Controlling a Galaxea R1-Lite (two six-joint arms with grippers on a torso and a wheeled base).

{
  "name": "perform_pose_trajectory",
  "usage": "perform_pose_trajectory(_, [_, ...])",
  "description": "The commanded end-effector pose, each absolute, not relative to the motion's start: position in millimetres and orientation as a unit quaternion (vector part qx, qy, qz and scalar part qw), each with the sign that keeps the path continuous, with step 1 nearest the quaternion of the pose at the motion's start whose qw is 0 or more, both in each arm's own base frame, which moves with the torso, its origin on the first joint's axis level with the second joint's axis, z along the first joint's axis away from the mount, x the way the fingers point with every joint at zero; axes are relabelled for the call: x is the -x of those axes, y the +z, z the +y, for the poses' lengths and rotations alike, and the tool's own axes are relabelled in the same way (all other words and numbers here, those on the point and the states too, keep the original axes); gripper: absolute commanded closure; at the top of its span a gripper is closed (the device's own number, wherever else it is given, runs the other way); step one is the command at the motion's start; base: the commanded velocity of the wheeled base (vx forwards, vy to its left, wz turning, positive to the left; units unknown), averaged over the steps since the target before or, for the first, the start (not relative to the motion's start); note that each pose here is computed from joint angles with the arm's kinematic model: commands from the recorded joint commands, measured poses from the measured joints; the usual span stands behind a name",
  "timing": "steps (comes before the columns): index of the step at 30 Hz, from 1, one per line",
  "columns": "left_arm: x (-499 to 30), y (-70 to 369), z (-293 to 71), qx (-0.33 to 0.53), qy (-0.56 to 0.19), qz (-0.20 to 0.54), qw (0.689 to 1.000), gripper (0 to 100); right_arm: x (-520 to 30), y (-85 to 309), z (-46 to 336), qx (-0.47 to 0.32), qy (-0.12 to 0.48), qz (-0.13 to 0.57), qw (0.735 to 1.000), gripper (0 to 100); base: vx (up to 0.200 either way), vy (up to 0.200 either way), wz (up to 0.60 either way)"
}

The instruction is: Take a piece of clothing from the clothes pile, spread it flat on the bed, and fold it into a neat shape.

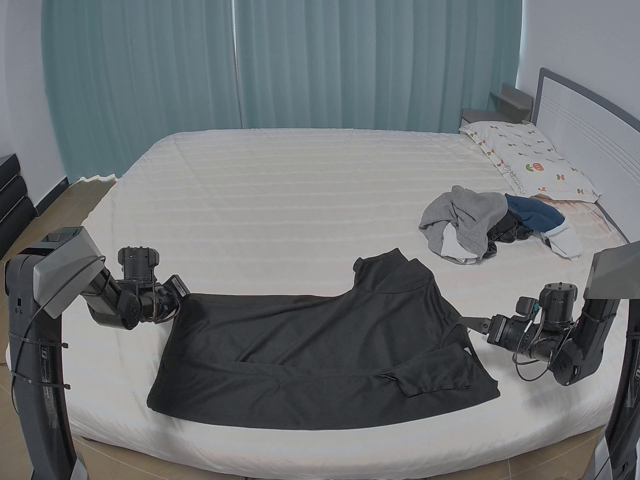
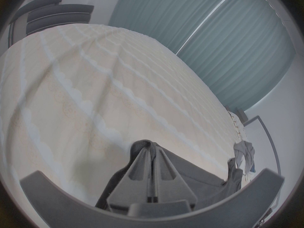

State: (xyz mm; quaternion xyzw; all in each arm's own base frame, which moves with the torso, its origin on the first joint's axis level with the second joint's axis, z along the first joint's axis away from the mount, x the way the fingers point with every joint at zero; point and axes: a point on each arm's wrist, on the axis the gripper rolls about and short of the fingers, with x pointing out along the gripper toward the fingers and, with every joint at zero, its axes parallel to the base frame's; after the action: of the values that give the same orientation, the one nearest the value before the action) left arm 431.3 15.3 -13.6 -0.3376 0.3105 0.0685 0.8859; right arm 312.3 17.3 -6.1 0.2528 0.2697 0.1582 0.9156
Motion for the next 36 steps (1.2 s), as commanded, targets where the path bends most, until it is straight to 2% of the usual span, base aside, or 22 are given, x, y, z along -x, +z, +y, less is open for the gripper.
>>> perform_pose_trajectory(1, [-439,-7,18,0.352,0.094,0.283,0.887,100,-338,4,17,-0.251,0.160,0.253,0.921,0,0.000,0.000,0.00])
perform_pose_trajectory(11, [-441,-2,16,0.390,0.102,0.266,0.875,100,-401,-1,41,-0.237,0.148,0.272,0.921,0,0.000,0.000,0.00])
perform_pose_trajectory(16, [-439,-5,15,0.399,0.106,0.271,0.870,100,-434,5,58,-0.231,0.163,0.265,0.922,0,0.000,0.000,0.00])
perform_pose_trajectory(19, [-438,-6,15,0.399,0.107,0.273,0.869,100,-443,4,69,-0.227,0.164,0.276,0.919,0,0.000,0.000,0.00])
perform_pose_trajectory(24, [-440,-7,15,0.399,0.107,0.272,0.869,100,-463,-17,85,-0.215,0.155,0.273,0.925,0,0.000,0.000,0.00])
perform_pose_trajectory(36, [-438,-8,15,0.399,0.108,0.275,0.868,100,-489,-32,88,-0.216,0.132,0.240,0.937,0,0.000,0.000,0.00])
